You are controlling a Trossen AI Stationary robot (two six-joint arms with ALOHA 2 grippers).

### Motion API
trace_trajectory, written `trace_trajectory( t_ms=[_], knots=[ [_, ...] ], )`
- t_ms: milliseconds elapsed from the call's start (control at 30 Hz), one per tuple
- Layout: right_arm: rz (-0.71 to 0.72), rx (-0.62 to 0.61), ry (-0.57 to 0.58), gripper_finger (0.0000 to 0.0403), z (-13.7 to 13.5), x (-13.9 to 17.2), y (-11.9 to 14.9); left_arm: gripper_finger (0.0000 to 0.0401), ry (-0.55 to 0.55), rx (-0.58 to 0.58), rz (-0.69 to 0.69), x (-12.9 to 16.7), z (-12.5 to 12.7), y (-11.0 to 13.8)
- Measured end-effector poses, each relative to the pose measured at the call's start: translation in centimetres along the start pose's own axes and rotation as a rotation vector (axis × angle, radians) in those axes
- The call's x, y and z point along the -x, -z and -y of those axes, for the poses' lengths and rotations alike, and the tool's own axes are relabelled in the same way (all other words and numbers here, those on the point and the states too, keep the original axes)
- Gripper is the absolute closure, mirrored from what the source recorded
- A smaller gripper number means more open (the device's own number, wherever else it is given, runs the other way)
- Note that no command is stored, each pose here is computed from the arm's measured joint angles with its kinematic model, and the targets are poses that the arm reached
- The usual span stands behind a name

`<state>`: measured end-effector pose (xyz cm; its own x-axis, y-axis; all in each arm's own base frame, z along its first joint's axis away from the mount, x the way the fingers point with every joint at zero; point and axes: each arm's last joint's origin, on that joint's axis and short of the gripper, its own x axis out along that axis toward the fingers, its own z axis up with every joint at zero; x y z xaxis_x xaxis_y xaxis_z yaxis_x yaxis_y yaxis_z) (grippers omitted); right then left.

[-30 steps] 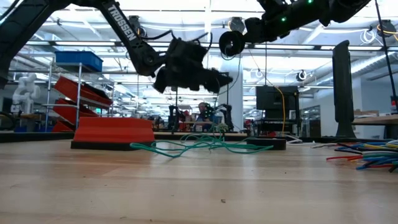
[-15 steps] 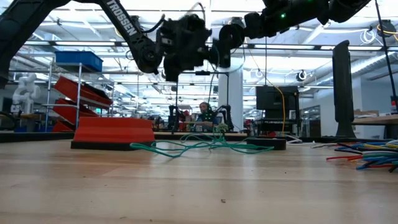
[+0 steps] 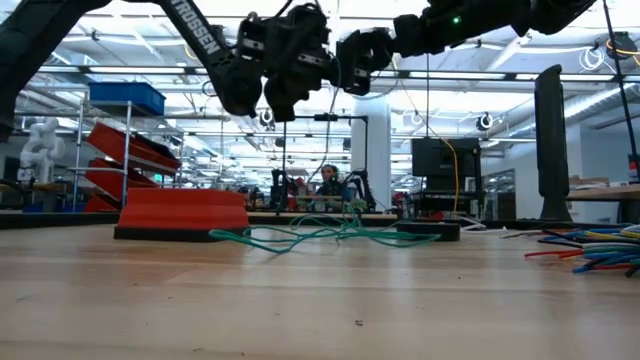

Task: Coiling cords
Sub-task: Coil the green wire cable on the spool

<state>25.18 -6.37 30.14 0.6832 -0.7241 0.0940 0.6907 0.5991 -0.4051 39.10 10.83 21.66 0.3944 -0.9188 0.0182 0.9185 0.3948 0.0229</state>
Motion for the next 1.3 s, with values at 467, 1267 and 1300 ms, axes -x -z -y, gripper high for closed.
trace_trajectory(
  t_ms=[467,1267,1300],
  knots=[
    [0.077,-0.031,0.020,0.0403,1.0,1.0,-1.5,0.0157,0.004,0.419,-0.038,0.6,0.5,4.8],
    [0.092,-0.042,-0.026,0.0403,1.0,2.6,-2.4,0.0157,-0.567,0.134,-0.034,7.0,-1.6,2.6],
    [0.093,-0.043,-0.027,0.0403,1.0,2.6,-2.4,0.0157,-0.566,0.121,-0.021,6.8,-1.7,2.3]
  ],
)
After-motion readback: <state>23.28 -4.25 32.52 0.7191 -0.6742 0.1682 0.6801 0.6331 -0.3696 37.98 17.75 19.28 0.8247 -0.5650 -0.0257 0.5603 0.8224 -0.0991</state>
